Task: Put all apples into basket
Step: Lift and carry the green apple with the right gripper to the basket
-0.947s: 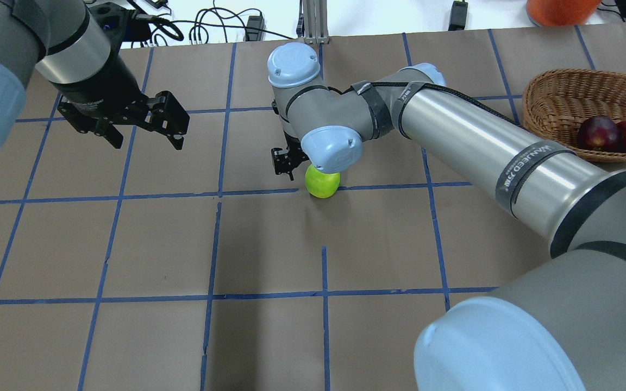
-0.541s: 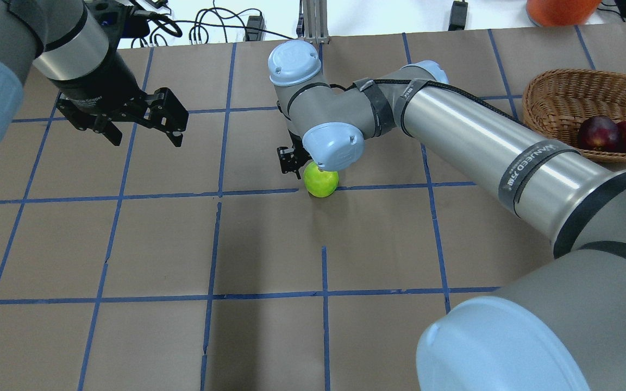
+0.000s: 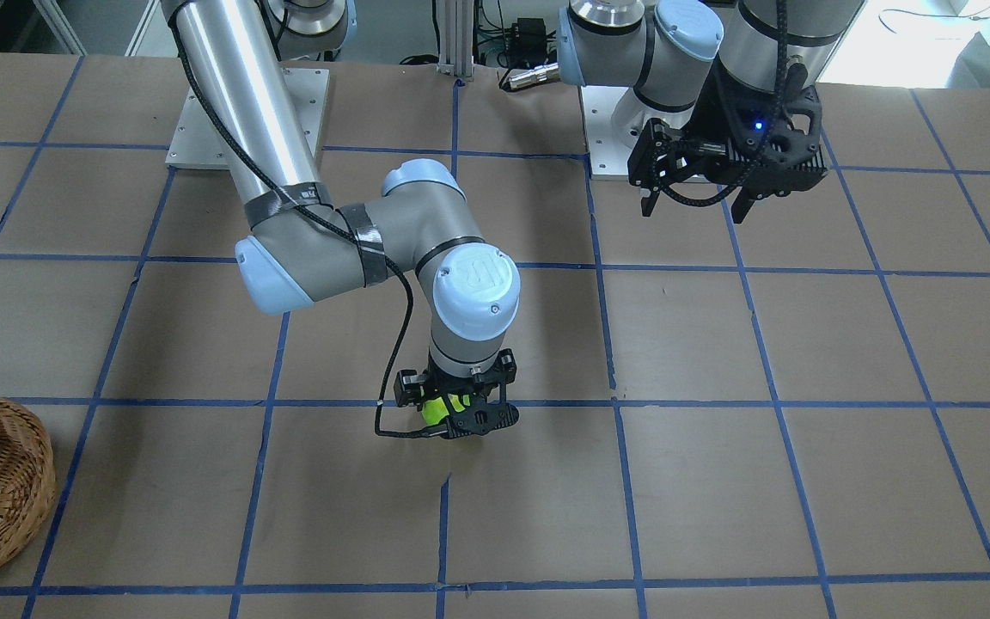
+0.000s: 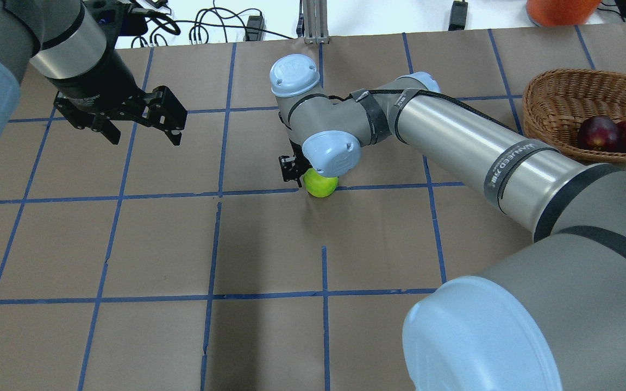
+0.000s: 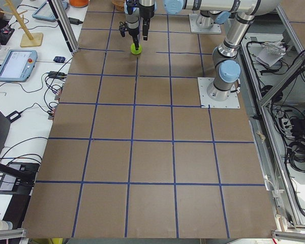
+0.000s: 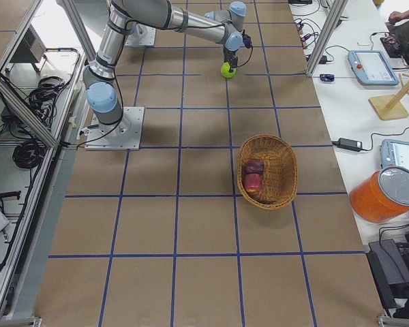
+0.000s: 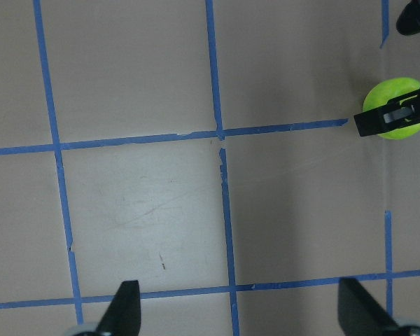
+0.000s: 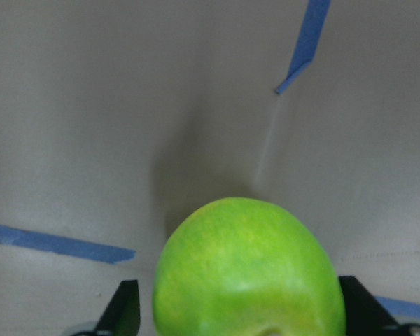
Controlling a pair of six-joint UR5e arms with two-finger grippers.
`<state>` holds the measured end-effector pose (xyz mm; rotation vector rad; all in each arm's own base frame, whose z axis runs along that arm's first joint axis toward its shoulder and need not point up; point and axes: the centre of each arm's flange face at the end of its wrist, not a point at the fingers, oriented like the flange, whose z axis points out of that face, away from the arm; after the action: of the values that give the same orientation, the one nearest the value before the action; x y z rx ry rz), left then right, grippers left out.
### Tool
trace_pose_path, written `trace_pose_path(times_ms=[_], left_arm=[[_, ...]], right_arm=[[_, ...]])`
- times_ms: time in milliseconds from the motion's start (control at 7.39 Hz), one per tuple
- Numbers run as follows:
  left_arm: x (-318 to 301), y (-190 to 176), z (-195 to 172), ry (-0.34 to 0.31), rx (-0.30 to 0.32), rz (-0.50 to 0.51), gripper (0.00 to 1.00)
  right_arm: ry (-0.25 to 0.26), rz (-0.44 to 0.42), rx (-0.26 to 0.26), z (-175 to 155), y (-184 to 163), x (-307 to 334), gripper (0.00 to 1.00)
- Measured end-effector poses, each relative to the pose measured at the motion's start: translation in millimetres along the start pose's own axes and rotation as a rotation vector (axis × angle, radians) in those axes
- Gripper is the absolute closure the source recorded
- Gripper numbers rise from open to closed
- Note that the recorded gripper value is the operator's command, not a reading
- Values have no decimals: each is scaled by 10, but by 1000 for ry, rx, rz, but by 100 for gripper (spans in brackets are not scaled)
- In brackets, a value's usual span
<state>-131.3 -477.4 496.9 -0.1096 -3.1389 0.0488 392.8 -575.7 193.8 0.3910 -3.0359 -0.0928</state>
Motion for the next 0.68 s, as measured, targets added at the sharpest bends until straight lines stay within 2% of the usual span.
trace_pose_path(times_ms=[135,406,541,676], left_arm=[[0,0,-1,0,0,0,0],[-5,2,-9,0,2,-1,0],[-7,3,-9,-1,2,-1,0],[-8,3,-9,-1,2,-2,0]], right_arm=[[-2,0,10,26,-25,2,80],[-14,19,25,-128,-95,127,82],[-38,52,25,-423,-177,395,82],[-59,94,22,-782,-292,921,82]])
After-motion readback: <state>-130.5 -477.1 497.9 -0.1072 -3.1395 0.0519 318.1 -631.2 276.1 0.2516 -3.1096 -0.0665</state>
